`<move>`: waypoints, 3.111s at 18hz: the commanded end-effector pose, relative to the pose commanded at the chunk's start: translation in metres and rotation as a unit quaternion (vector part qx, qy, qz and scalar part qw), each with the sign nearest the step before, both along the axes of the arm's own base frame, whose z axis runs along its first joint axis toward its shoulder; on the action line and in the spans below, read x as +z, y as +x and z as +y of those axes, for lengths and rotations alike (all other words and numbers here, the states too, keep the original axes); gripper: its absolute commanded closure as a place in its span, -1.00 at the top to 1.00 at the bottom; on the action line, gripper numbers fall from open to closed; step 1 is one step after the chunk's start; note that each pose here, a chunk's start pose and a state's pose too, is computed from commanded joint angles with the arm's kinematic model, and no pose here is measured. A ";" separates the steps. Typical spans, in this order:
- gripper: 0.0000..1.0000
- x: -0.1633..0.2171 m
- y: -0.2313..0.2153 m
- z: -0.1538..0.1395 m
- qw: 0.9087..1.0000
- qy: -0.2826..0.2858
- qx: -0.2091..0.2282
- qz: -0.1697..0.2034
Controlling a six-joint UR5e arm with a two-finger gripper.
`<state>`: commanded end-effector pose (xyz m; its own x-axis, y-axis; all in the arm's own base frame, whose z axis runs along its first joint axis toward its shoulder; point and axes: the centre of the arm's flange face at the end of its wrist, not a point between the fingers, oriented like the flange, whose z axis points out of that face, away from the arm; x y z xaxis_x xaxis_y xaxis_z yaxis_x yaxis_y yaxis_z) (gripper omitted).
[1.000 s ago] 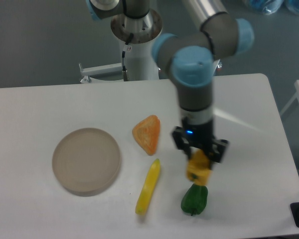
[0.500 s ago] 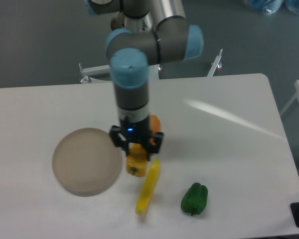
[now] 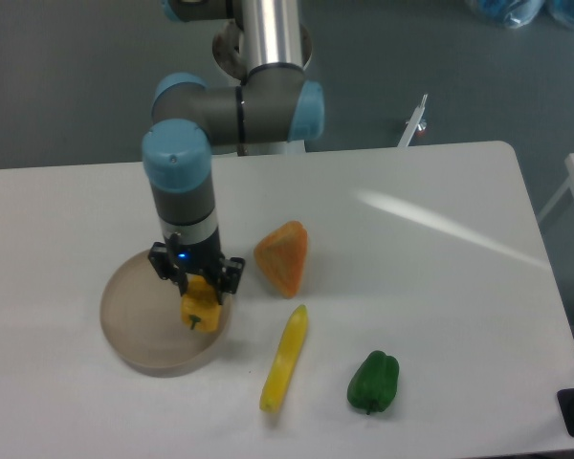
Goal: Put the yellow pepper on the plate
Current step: 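Lower the yellow pepper onto the plate center, then open the gripper to release the yellow pepper and lift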
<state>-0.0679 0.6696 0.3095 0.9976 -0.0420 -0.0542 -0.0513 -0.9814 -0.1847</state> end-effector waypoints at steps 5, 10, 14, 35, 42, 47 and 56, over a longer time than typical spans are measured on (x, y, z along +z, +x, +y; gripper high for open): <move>-0.14 -0.012 0.021 0.004 0.999 -0.010 -0.049 0.004; -0.15 -0.021 0.027 0.001 0.997 -0.020 -0.079 0.006; -0.15 -0.024 0.028 0.002 0.996 -0.022 -0.082 0.005; 0.14 -0.034 0.035 0.004 0.996 -0.029 -0.086 0.004; 1.00 -0.026 0.035 0.002 0.996 -0.023 -0.082 0.005; 1.00 -0.002 0.029 0.000 0.997 -0.006 -0.077 0.011; 1.00 0.056 -0.147 -0.047 0.996 0.021 -0.057 0.059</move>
<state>-0.2148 0.6228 0.3652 0.9729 -0.1499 -0.1759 -0.1862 -0.9593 -0.2122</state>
